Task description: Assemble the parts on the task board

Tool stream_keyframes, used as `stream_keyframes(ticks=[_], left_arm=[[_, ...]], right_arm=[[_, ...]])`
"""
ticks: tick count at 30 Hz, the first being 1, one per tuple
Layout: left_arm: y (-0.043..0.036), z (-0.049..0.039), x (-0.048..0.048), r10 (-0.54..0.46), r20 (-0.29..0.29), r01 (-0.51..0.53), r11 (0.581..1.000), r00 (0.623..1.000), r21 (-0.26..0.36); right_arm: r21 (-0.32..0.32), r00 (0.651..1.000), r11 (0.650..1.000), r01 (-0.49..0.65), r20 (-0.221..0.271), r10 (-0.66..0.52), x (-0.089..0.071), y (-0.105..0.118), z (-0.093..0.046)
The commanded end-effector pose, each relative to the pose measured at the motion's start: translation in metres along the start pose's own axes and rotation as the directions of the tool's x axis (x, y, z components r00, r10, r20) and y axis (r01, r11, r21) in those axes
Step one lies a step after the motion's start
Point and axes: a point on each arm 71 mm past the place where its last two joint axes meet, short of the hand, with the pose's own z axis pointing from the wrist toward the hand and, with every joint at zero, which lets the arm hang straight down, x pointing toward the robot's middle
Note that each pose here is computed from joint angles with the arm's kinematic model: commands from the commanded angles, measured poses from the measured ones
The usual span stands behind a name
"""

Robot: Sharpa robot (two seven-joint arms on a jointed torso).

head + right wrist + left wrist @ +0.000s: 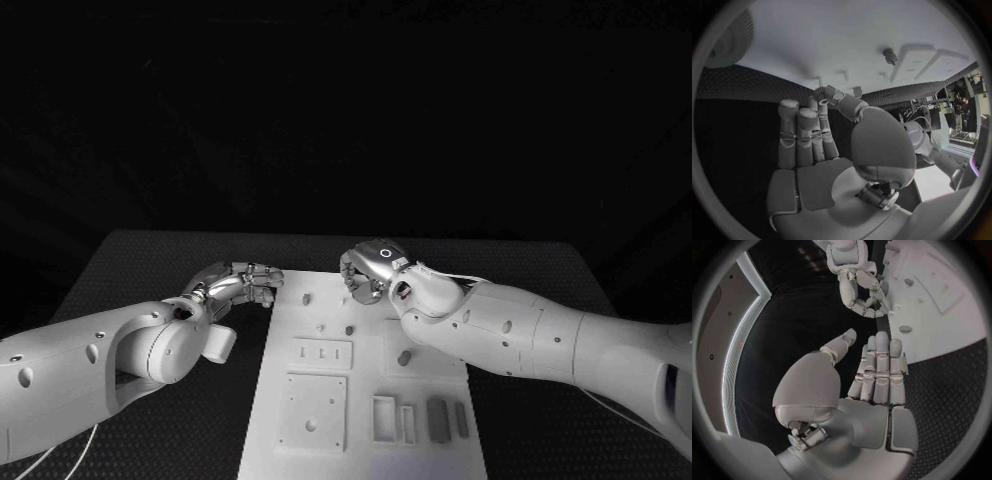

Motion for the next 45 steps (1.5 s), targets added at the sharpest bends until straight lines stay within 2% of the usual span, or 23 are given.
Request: stream_keyframes(ticks=[1, 40, 45], left_arm=[[-0.0016, 0.0006, 0.0035, -0.001, -0.020, 0.001, 1.000, 1.000, 0.010], [-0.0022, 0.0015, 0.0051, -0.001, -0.023, 0.001, 1.000, 1.000, 0.010], [-0.0022, 0.0021, 0.0047, -0.001, -0.021, 0.001, 1.000, 1.000, 0.010]], right_arm=[[-0.007, 1.000, 1.000, 0.005, 0.000, -0.005, 0.000, 0.002, 0.001], [-0.009, 0.998, 1.000, 0.022, -0.054, -0.023, 0.014, 0.006, 0.003], [0.003, 0.997, 1.000, 0.018, -0.081, -0.017, 0.016, 0.002, 0.002]])
